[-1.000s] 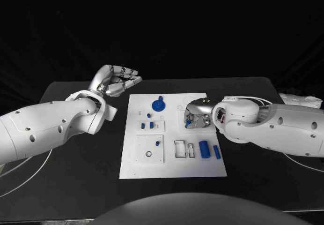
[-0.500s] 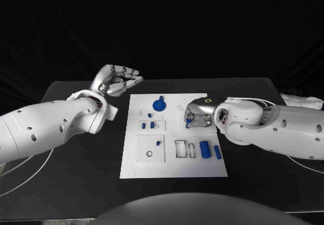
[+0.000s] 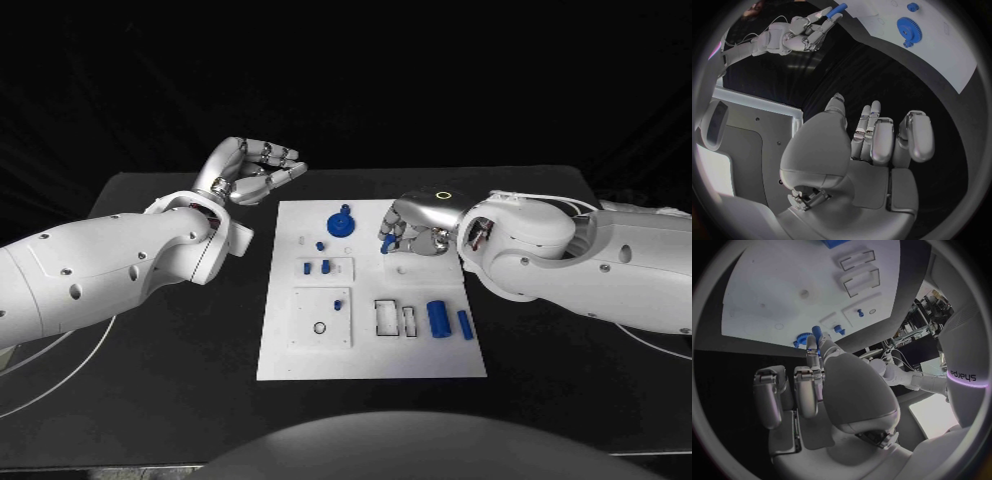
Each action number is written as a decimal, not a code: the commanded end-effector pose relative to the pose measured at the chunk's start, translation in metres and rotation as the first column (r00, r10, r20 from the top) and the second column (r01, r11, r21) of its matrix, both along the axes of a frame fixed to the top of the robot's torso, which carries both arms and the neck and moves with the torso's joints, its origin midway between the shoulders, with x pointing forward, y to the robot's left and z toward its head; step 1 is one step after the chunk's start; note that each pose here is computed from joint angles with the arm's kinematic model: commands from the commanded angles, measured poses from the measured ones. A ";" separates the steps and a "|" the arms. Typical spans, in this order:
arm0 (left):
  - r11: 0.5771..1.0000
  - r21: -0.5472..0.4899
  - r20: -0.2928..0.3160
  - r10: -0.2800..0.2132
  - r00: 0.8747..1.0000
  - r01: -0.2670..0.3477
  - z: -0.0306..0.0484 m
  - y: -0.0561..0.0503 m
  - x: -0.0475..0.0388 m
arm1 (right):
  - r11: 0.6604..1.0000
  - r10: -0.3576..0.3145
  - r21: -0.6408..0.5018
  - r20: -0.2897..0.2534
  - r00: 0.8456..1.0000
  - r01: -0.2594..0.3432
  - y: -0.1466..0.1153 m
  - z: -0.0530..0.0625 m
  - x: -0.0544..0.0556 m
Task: Assemble the parts on the task board
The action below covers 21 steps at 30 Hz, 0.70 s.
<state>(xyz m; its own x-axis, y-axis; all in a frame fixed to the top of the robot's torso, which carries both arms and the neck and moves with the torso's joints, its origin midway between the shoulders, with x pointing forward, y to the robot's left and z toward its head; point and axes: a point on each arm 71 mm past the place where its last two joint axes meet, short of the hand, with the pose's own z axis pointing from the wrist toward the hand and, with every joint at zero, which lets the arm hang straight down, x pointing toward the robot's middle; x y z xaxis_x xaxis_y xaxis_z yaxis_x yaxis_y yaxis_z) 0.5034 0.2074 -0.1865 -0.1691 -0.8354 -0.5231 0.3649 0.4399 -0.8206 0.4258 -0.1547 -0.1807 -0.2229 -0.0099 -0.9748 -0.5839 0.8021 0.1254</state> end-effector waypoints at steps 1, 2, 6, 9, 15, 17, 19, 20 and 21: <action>1.000 -0.004 0.007 -0.016 1.000 0.016 0.0009 -0.003 0.0000 | 0.997 0.062 0.051 0.017 0.998 -0.063 0.014 0.005 -0.005; 1.000 -0.004 0.007 -0.017 1.000 0.017 0.0009 -0.003 0.0001 | 0.996 0.077 0.053 0.016 0.997 -0.078 0.018 0.005 -0.006; 1.000 -0.003 0.007 -0.018 1.000 0.018 0.0005 -0.004 0.0012 | 0.988 0.140 0.061 0.009 0.990 -0.141 0.036 0.005 -0.011; 1.000 -0.001 0.006 -0.019 1.000 0.019 -0.0002 -0.005 0.0025 | 0.978 0.197 0.068 0.002 0.980 -0.197 0.053 0.003 -0.017; 1.000 0.002 0.005 -0.018 1.000 0.018 -0.0016 -0.006 0.0048 | 0.956 0.283 0.085 -0.027 0.959 -0.280 0.077 -0.008 -0.028; 1.000 0.003 0.006 -0.018 1.000 0.018 -0.0019 -0.006 0.0055 | 0.950 0.304 0.084 -0.043 0.952 -0.300 0.082 -0.013 -0.032; 1.000 0.004 0.006 -0.018 1.000 0.018 -0.0022 -0.007 0.0061 | 0.946 0.320 0.080 -0.056 0.946 -0.315 0.087 -0.018 -0.034; 1.000 0.004 0.006 -0.018 1.000 0.018 -0.0023 -0.007 0.0063 | 0.944 0.325 0.077 -0.061 0.944 -0.320 0.088 -0.019 -0.034; 1.000 0.004 0.006 -0.018 1.000 0.018 -0.0024 -0.007 0.0065 | 0.942 0.332 0.073 -0.070 0.941 -0.327 0.089 -0.021 -0.035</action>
<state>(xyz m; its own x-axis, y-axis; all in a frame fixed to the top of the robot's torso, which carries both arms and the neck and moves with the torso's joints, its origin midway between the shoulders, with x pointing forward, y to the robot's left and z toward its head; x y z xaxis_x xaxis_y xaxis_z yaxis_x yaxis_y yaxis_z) 0.5104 0.2032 -0.1893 -0.1645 -0.8314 -0.5307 0.3654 0.4485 -0.8157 0.3934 -0.0674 -0.1993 -0.2854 0.0009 -0.9584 -0.7708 0.5941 0.2301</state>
